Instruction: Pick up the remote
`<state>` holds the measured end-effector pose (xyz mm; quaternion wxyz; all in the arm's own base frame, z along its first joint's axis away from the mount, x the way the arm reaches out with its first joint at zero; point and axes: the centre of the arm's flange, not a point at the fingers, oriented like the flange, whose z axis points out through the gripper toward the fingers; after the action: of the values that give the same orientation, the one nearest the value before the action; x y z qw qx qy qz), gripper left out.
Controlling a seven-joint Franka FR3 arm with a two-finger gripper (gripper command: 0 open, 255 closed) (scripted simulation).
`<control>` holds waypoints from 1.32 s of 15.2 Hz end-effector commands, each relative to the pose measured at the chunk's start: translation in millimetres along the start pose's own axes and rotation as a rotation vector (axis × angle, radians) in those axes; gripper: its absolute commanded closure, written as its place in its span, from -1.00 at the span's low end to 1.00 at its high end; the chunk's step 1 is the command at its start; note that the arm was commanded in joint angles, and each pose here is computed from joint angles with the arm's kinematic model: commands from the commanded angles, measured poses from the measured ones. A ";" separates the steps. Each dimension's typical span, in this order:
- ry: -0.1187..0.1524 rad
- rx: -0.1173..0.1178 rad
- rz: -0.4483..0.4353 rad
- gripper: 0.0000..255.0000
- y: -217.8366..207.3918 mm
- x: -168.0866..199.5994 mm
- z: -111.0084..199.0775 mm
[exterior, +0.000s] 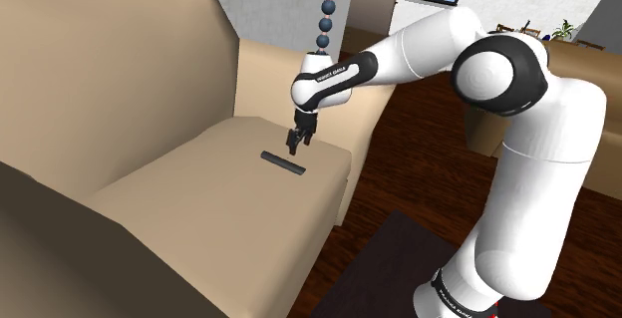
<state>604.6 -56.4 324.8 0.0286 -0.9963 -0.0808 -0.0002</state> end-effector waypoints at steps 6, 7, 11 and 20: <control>-0.017 0.024 -0.030 -1.00 10.9 47.8 59.9; -0.017 0.024 -0.030 -1.00 11.2 47.8 65.2; -0.017 0.024 -0.030 -1.00 12.4 47.7 86.2; -0.017 0.024 -0.030 1.00 12.4 47.9 94.9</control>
<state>653.8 -56.8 231.5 0.0393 -0.9946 -0.0954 0.0073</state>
